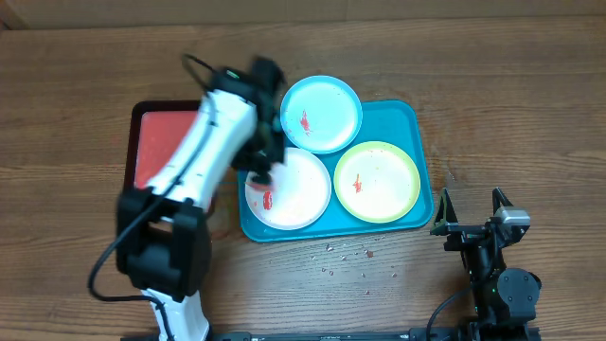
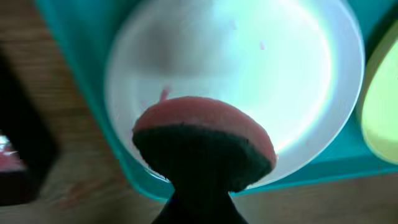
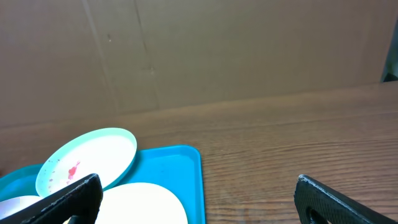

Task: Clean dirty plates on tray and stack at the side
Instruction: 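Carry the sponge over the white plate at front-left of blue tray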

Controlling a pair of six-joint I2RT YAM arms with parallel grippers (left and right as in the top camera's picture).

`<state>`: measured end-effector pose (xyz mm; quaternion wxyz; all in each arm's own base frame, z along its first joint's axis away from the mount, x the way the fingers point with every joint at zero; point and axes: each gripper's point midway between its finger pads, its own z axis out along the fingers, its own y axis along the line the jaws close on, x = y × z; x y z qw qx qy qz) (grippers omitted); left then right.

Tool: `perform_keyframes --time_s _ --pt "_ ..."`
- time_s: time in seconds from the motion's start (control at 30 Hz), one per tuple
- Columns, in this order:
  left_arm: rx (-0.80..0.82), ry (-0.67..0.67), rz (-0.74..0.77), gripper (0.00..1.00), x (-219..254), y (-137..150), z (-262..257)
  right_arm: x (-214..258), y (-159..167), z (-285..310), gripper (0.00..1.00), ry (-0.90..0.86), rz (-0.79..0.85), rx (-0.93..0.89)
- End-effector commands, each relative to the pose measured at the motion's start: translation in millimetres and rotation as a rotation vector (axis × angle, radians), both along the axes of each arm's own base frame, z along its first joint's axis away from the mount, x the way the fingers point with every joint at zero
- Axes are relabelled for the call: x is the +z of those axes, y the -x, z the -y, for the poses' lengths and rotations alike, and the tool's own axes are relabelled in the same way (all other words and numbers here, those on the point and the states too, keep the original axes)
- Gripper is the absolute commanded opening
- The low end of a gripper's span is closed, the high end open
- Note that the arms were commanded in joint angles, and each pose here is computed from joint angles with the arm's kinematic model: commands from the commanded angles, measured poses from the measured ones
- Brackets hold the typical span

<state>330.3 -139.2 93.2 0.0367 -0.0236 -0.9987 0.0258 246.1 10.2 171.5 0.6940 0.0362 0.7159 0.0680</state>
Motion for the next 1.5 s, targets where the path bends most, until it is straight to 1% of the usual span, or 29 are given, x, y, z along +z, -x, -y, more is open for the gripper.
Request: perform_keyframes --time_s 0.0,0.2,0.37,0.47,0.57,0.7,0.73,0.8,0.87,0.97,1.07,1.13,1.17,1.27,1.37,1.43,1.47 --pt "-0.013 0.001 -0.006 0.04 -22 12 18 -3 0 -1 1.0 -0.004 0.0 0.001" --pt "-0.042 0.035 0.027 0.04 -48 16 37 -3 0 -1 1.0 -0.004 0.0 0.001" --pt "-0.048 0.023 0.036 0.04 -57 18 35 -3 0 -1 1.0 -0.004 -0.001 0.001" --pt "-0.041 0.032 0.067 0.04 -47 14 31 -3 0 -1 1.0 -0.004 0.0 0.001" --pt "-0.02 0.061 0.134 0.04 -20 8 25 -3 0 1 1.0 0.004 0.001 -0.008" --pt "0.005 0.101 0.229 0.05 9 11 15 0 0 1 1.0 -0.003 0.012 -0.009" --pt "0.004 0.11 0.25 0.04 10 14 13 5 0 -2 1.0 -0.009 0.032 0.006" --pt "0.01 0.133 0.277 0.04 4 21 12 14 2 -20 1.0 -0.073 0.061 0.113" --pt "0.004 0.187 0.289 0.04 -10 29 17 25 6 -34 1.0 -0.077 0.102 0.202" --pt "0.005 0.228 0.296 0.04 -26 32 22 42 11 -47 1.0 -0.067 0.168 0.281" --pt "0.011 0.231 0.303 0.04 -30 31 21 69 17 -45 1.0 -0.045 0.234 0.271" --pt "0.013 0.22 0.32 0.04 -30 27 20 100 24 -41 1.0 0.028 0.29 0.247" --pt "0.014 0.214 0.331 0.04 -30 25 19 112 26 -38 1.0 0.043 0.291 0.229" --pt "0.02 0.188 0.378 0.04 -28 15 16 138 26 -25 1.0 0.061 0.181 0.166" --pt "0.037 0.203 0.401 0.04 -25 9 19 140 15 -18 1.0 0.036 -0.073 0.141" --pt "0.061 0.21 0.411 0.04 -24 6 20 134 3 -23 1.0 0.002 -0.271 0.183" --pt "0.072 0.206 0.415 0.04 -24 5 19 134 -3 -29 1.0 -0.013 -0.325 0.217"
